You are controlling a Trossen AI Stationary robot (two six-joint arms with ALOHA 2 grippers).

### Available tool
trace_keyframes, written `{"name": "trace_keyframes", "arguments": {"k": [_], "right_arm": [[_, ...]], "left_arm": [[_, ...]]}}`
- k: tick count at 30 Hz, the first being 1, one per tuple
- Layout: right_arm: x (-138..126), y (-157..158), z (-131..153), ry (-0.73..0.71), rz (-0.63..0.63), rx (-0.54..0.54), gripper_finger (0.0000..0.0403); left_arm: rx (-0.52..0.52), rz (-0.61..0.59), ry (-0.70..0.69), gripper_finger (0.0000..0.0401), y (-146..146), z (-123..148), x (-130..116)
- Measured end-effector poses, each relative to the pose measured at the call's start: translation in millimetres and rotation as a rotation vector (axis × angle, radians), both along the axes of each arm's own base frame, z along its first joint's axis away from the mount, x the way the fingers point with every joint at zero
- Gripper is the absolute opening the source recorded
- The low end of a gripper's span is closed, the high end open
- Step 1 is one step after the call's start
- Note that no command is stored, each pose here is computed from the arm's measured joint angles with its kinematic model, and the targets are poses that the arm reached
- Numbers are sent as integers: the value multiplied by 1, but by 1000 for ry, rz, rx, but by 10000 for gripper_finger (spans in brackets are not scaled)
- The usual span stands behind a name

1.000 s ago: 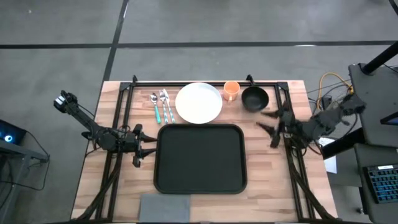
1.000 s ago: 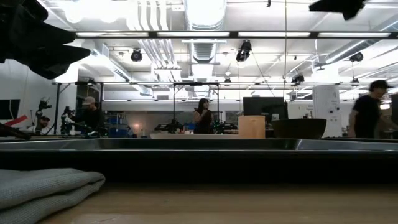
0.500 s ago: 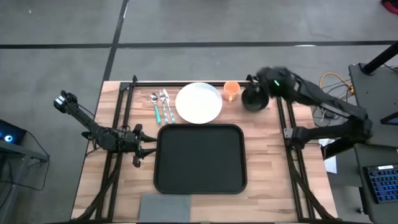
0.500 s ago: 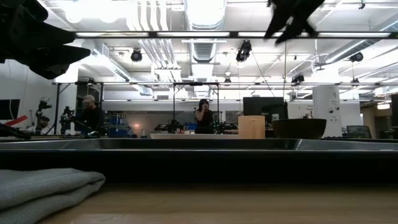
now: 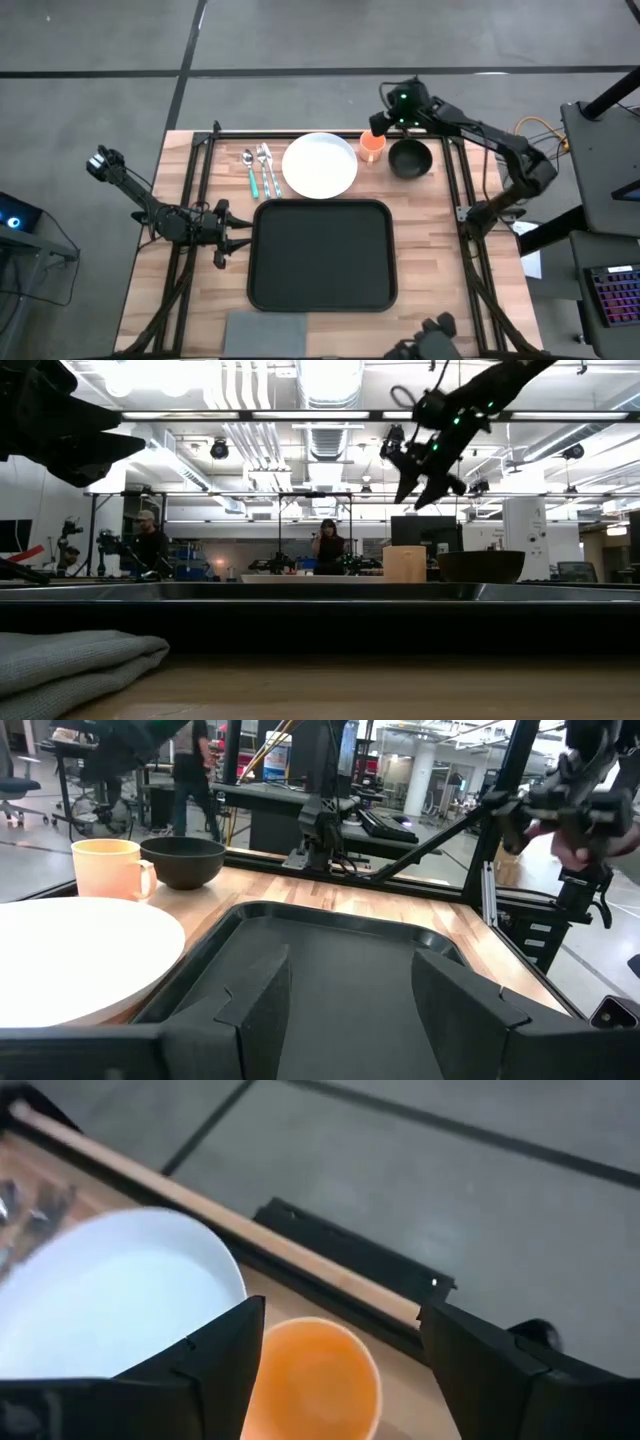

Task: Set up tray
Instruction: Put the orange mug on the black serving tray

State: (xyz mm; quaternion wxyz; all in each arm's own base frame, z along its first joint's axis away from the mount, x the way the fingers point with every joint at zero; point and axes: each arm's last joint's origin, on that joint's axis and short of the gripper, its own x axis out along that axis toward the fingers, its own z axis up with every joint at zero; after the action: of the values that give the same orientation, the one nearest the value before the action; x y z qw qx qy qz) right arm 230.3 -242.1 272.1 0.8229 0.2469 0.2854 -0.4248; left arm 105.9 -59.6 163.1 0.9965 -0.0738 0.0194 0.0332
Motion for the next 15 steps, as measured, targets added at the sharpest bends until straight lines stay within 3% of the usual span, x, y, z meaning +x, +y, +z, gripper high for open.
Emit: {"name": "trace_keyframes", "arguments": {"k": [8,15], "right_arm": [[11,-10,-37,70,-18,82,243],[12,-6,-45,84,-14,104,237]], "left_arm": [[0,0,0,187,0,0,0],[0,0,0,187,0,0,0]]}}
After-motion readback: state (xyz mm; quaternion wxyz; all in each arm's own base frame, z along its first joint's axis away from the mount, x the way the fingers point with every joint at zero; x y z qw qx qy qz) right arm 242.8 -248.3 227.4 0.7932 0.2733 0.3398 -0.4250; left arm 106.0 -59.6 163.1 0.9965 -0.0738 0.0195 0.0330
